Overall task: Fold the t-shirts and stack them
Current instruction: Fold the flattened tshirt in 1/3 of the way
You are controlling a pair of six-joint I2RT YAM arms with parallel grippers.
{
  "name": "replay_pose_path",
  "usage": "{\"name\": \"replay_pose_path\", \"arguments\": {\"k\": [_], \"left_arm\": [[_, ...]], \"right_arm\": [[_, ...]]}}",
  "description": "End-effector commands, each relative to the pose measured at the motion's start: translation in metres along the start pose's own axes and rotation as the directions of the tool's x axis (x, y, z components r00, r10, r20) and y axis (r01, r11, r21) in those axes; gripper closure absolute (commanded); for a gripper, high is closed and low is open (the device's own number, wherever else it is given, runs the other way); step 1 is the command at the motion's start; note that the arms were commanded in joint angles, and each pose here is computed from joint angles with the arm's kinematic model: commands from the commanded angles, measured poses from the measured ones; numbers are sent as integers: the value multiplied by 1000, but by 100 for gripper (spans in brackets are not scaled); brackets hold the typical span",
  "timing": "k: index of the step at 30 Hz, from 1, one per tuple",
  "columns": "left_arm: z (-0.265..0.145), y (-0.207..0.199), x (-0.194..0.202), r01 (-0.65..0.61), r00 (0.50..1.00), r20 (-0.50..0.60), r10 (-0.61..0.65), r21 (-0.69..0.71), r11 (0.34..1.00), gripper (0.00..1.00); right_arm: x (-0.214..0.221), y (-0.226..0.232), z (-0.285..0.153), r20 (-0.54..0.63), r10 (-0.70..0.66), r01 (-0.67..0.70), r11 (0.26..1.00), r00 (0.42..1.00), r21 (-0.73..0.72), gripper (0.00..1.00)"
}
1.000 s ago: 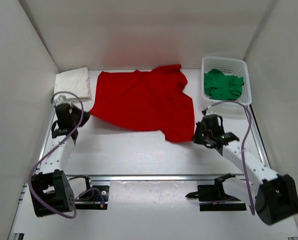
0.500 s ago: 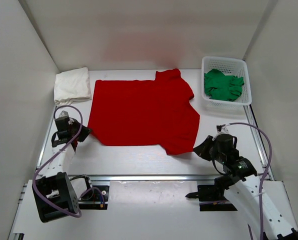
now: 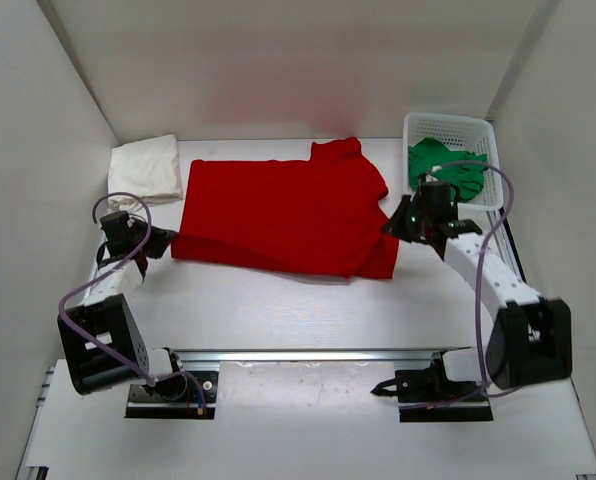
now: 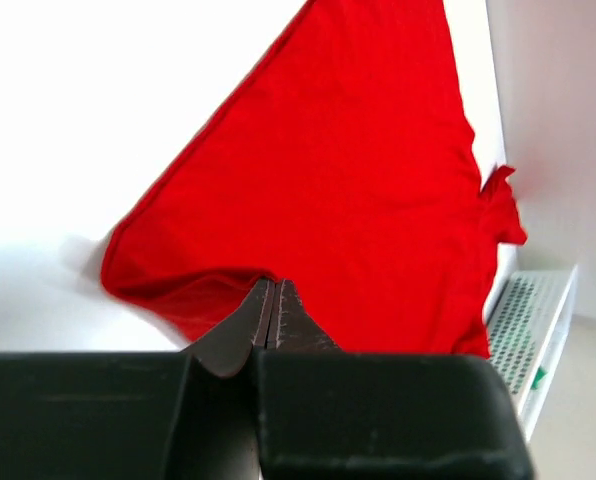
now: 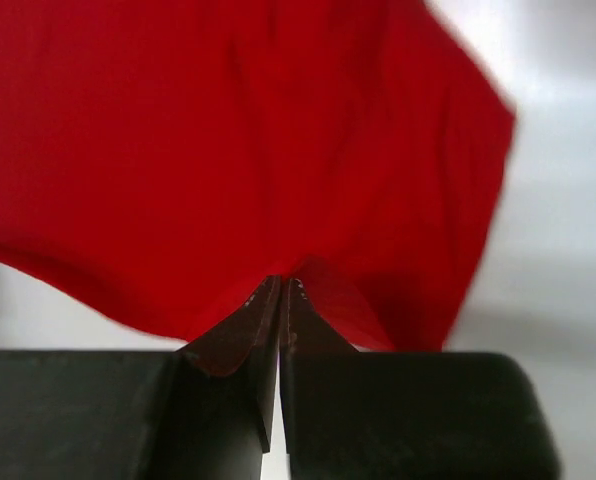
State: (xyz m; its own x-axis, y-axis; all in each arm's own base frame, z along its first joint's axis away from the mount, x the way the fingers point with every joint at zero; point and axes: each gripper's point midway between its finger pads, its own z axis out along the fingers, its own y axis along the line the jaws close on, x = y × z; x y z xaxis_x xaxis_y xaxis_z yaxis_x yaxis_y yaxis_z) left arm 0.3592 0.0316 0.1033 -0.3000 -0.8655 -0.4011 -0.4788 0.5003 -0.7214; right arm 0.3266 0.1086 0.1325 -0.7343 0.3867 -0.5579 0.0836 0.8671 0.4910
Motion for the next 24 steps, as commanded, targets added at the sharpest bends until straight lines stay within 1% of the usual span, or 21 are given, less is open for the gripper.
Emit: {"name": "replay_pose_path", "arguments": {"k": [1,3,4,5,6,7,8,9,11,13,14,15,16,17,18,19,22,23,24], "left_arm": [[9,-23,-25,31,998,59,-34,54,998,100],[21,-19,-30,30,998,61,-31,20,999,100],[29,-12,-28,39,998,52,-39,1,999,100],[31,-18,-33,36,998,57,-37,14,999,100],[39,-16,-30,42,998,38,-42,0,999,100],[46,-15,-33,42,998,39,-41,-9,999,100],[48,-15,-32,47,998,32,-46,-11,999,100],[54,-14,-34,54,998,30,-53,-21,998,100],[60,-10,-39,59,998,34,-58,-36,998,100],[68,-10,-39,49,998,27,-47,-51,998,100],[72,-7,-36,40,999,21,-39,-63,997,100],[75,-8,-34,45,999,12,-44,-62,997,100],[80,-3,-33,42,999,1,-42,-74,996,100],[82,-1,-35,51,999,4,-51,-80,995,100],[84,-3,-33,44,999,-11,-44,-70,997,100],[87,-1,-31,47,999,-20,-48,-72,996,98],[90,-8,-34,16,1000,-18,-16,-48,999,89],[90,-13,-35,10,1000,-20,-11,-37,999,84],[88,-20,-38,4,1000,-8,-4,-10,1000,79]], "right_arm": [[-55,15,23,102,-70,75,996,992,-39,100],[-65,13,44,91,-58,62,997,994,-44,99],[-74,20,45,105,-66,72,996,992,-56,100],[-83,18,53,107,-62,67,997,992,-44,99],[-93,22,58,113,-70,76,996,991,-53,100],[-91,18,68,89,-67,71,997,994,-42,100],[-105,25,67,111,-77,83,995,991,-46,100],[-107,24,76,95,-81,85,996,992,-39,100],[-120,25,82,101,-95,99,994,990,-37,100],[-121,24,100,65,-107,109,994,992,-25,100],[-135,29,100,83,-115,117,993,990,-24,100],[-139,27,108,73,-116,118,993,990,-10,100],[-129,20,121,25,-121,121,993,992,8,100],[-145,28,120,53,-126,126,992,991,-7,99],[-145,27,130,36,-126,126,992,991,4,100],[-143,21,137,18,-129,128,991,992,24,100],[-160,26,145,45,-122,121,992,991,26,100],[-164,29,146,51,-119,118,993,992,19,100],[-161,27,148,42,-111,110,994,993,24,97]]}}
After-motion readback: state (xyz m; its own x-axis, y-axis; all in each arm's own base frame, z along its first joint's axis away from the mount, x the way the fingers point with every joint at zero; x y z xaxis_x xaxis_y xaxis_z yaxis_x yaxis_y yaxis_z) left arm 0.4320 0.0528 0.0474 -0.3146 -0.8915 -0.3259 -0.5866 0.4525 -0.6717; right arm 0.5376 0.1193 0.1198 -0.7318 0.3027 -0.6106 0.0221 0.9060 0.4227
